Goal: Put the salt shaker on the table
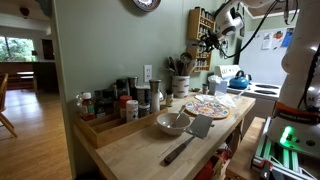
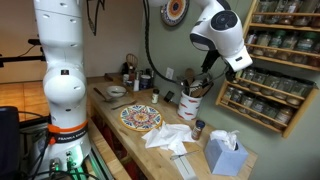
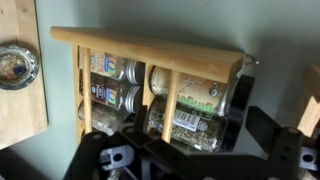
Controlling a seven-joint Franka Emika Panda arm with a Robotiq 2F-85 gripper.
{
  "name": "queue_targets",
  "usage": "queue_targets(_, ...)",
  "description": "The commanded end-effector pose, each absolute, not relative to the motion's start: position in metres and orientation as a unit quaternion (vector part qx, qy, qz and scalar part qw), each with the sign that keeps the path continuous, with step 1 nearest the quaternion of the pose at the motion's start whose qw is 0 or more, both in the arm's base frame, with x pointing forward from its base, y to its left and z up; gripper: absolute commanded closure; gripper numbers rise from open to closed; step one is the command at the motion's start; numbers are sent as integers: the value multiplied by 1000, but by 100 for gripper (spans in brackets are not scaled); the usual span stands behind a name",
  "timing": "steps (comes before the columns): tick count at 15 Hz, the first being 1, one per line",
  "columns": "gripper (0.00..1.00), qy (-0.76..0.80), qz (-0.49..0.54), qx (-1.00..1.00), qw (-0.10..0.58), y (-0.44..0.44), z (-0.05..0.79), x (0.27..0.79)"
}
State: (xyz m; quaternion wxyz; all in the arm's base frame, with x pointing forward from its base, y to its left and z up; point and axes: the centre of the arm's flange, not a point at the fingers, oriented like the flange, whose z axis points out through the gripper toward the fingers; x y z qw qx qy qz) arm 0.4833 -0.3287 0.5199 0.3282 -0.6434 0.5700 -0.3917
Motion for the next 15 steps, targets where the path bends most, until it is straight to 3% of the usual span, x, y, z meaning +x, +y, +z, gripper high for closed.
queue_targets(1,0,564,-409,-644,317,-332,518,487)
queue_targets(15,0,564,-414,-650,297,-328,515,500)
